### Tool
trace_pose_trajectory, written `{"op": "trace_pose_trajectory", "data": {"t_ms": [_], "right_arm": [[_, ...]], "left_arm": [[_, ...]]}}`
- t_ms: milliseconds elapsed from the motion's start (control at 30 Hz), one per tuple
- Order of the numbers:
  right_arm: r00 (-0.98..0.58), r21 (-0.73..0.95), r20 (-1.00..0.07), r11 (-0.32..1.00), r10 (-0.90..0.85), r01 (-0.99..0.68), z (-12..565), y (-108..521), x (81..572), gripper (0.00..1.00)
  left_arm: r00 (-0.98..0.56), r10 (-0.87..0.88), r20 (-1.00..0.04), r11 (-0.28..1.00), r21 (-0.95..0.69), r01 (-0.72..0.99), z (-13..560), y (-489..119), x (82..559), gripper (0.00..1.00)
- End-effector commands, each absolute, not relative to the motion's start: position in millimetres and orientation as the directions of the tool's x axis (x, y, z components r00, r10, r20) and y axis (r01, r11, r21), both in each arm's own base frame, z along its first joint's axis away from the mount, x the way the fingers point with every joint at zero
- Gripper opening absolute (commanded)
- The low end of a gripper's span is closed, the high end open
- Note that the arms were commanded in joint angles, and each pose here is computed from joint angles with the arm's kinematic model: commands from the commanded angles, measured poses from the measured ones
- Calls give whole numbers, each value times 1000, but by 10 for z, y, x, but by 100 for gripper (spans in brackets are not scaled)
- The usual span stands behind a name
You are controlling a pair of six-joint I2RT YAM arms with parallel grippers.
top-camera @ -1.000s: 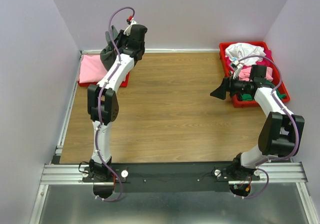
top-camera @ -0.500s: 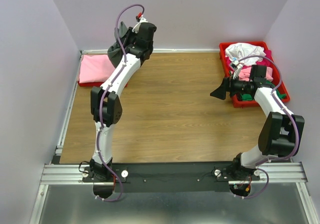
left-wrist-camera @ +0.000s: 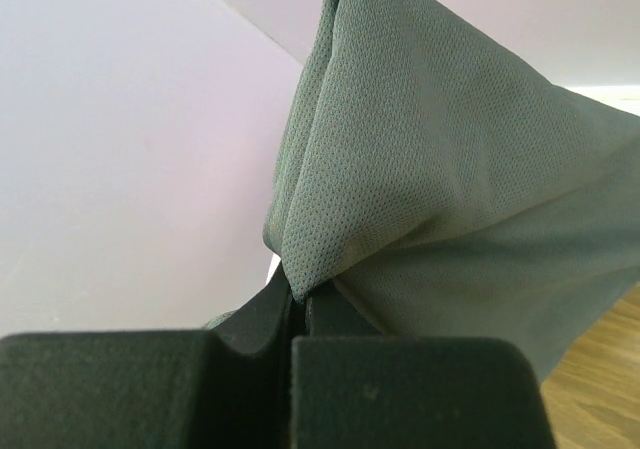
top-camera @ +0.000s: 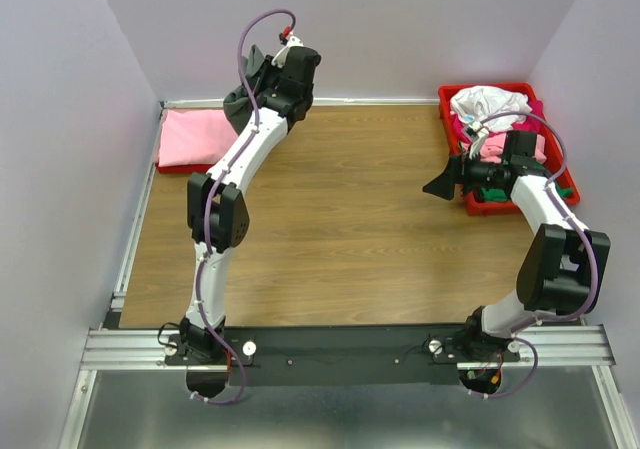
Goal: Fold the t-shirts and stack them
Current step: Neatly place the folded tshirt to the corner
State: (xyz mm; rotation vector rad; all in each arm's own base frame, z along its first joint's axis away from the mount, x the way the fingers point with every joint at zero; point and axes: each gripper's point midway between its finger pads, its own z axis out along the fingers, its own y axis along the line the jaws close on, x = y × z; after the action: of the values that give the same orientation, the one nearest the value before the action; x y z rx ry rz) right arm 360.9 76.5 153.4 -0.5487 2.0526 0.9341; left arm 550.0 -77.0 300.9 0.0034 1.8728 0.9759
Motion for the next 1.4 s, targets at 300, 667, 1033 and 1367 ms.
{"op": "trace_pose_trajectory", "data": {"t_ms": [300,667,1033,1367], "right_arm": [[-582,435,-812,616,-48,-657,1569,741,3571,100],[-587,440,-808,614,-47,-655,1536,736,3573,100],[-592,444,-804,614,-47,-652,1513,730,3570,100],[-594,447,-803,610,-49,-654,1505,738,3571,100]], "left_arm": [[-583,300,-755,722,580,-378,2311,-380,5738,0],[-586,265,-766,705,568,-424,2371,-20,5752,0],[-593,247,-767,689,569,-449,2407,216,5746,0],[-582,239,-778,677,563,-475,2521,376,5752,0]]}}
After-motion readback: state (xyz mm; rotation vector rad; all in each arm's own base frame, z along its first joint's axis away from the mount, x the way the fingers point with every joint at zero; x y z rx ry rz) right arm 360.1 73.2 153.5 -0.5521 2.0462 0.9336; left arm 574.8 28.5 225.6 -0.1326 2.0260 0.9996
